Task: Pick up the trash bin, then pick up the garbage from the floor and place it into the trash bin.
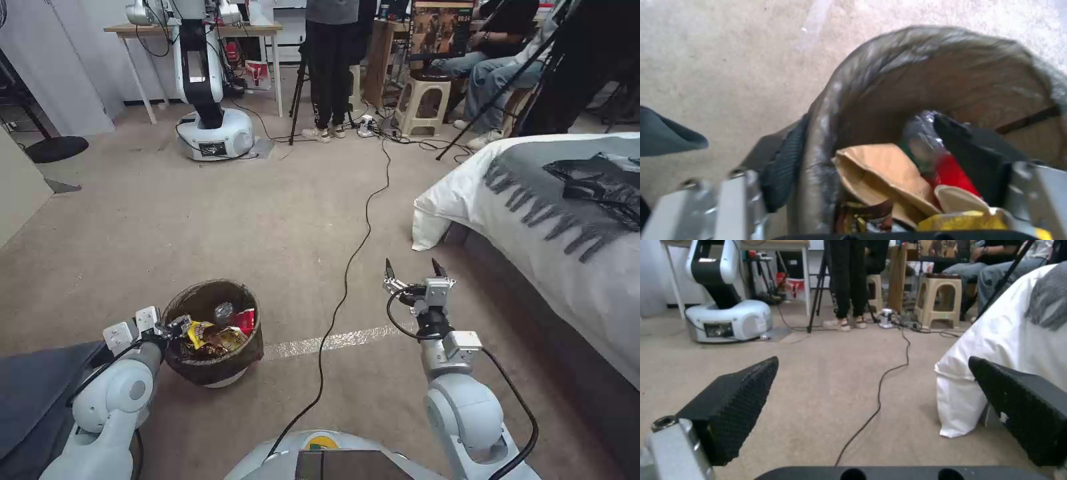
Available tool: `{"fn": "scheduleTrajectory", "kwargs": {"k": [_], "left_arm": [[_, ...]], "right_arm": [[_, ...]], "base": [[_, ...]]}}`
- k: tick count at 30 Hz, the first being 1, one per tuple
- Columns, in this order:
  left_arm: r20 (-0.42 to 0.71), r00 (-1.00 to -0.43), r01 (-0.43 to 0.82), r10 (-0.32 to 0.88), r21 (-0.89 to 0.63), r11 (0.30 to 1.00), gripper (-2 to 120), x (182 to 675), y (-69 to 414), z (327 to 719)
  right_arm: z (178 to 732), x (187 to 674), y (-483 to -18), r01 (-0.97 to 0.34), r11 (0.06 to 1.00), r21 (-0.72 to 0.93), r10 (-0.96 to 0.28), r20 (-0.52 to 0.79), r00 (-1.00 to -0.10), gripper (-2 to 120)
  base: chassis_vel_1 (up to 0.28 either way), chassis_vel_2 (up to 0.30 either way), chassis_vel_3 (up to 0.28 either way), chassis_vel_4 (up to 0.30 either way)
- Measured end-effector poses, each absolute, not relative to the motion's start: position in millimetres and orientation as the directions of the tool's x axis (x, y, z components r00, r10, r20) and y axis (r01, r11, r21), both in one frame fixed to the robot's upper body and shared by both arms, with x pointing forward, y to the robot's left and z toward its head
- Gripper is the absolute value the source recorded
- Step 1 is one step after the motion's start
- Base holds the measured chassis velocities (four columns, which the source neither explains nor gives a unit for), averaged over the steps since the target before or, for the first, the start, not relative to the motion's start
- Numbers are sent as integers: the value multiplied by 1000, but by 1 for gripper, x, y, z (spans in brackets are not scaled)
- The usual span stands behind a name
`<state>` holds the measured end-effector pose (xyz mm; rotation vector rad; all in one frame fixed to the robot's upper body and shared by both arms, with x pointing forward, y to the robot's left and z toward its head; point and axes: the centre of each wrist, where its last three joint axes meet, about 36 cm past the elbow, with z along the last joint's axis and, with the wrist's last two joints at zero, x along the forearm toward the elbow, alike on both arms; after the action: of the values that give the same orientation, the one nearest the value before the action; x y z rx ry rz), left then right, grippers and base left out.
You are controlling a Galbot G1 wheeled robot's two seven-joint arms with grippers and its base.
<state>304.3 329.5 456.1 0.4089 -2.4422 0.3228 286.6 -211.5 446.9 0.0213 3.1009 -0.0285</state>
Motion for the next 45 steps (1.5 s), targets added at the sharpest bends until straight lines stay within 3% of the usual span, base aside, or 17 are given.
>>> {"fn": "scheduleTrajectory", "kwargs": {"k": [6,25,30,33,34,37,45], "left_arm": [[595,-772,-354,-224,-109,929,99,303,328,468],[529,-814,-325,-238,-75,943,100,300,327,492],[399,-889,-248,-224,-9,969,100,295,328,502],[252,-954,-167,-162,4,986,100,291,329,499],[252,-954,-167,-162,4,986,100,291,329,499],[97,-988,-115,-121,62,991,100,283,330,491],[-13,-995,-99,-98,179,979,100,265,322,479]], "right_arm": [[450,287,-211,11,1000,-13,11,-44,-999,100],[452,286,-210,8,1000,-10,7,-46,-999,100],[452,285,-210,10,1000,-7,9,-43,-999,100],[451,283,-209,14,1000,-10,14,-40,-999,100],[451,283,-209,14,1000,-10,14,-40,-999,100],[449,277,-208,26,999,-31,25,-31,-999,100],[442,263,-204,44,997,-67,42,-29,-999,100]], "base": [[0,0,0,0],[0,0,0,0],[0,0,0,0],[0,0,0,0],[0,0,0,0],[0,0,0,0],[0,0,0,0]]}}
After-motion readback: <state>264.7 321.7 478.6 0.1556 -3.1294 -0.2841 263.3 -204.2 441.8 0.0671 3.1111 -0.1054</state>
